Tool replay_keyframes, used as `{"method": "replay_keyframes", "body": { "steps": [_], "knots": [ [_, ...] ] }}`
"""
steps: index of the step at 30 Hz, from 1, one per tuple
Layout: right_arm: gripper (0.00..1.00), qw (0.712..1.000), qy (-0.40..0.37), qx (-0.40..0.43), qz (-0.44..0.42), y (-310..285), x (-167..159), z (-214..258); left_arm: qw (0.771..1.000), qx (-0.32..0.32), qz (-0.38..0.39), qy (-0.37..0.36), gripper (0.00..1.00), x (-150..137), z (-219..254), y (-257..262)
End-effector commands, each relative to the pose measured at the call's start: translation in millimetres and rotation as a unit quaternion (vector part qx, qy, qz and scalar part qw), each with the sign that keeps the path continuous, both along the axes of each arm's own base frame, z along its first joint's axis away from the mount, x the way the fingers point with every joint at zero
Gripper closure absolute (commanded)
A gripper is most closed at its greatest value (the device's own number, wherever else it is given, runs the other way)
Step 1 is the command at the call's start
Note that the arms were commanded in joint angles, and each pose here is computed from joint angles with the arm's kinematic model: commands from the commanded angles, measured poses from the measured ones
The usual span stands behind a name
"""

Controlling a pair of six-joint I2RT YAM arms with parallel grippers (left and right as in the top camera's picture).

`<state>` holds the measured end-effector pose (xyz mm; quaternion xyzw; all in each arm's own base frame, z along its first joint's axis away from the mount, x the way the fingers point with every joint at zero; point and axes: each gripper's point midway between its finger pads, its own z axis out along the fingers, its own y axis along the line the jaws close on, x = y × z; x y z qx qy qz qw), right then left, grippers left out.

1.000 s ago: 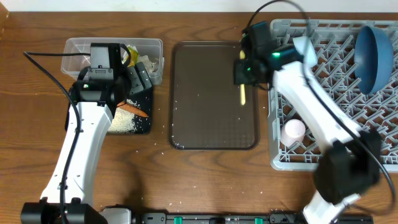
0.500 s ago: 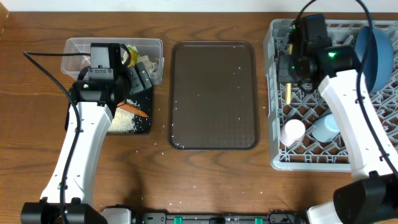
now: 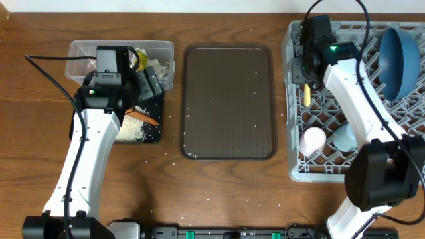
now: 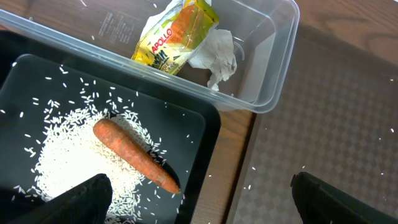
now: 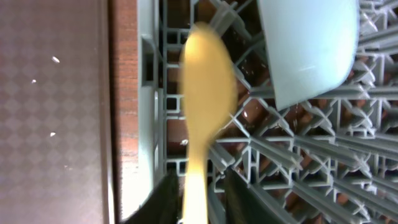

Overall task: Sort waste into correct bins and load items into the dishwasher rack
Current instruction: 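Place yellow spoon upright in dish rack with right gripper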

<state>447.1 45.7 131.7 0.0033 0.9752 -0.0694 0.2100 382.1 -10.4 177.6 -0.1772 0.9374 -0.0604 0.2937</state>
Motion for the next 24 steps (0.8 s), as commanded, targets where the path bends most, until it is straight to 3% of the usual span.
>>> {"method": "replay_keyframes", "body": {
  "steps": [1, 6, 10, 12, 15, 16, 24],
  "knots": [
    [0.64, 1.0, 0.002, -0.007, 0.004, -6, 3, -4, 1.0, 0.005, -0.004, 0.001, 0.05, 0, 0, 1],
    [0.57, 1.0, -0.024, 0.013, 0.011, 0, 5, 20, 1.0, 0.005, -0.004, 0.001, 0.05, 0, 0, 1],
    [0.52, 0.998, -0.058, 0.025, 0.015, 1, -9, 75, 1.0, 0.005, -0.004, 0.001, 0.05, 0, 0, 1],
    [0.42, 0.996, -0.082, 0.031, 0.017, -1, -25, 112, 1.0, 0.005, -0.004, 0.001, 0.05, 0, 0, 1],
    [0.14, 0.993, -0.111, 0.04, 0.019, -5, -57, 159, 1.0, 0.005, -0.004, 0.001, 0.05, 0, 0, 1],
    [0.01, 0.992, -0.119, 0.044, 0.017, -6, -69, 171, 1.0, 0.005, -0.004, 0.001, 0.05, 0, 0, 1],
    [0.01, 0.969, -0.238, 0.062, 0.02, -20, -146, 257, 1.0, 0.005, -0.004, 0.001, 0.05, 0, 0, 1]
  ]
}}
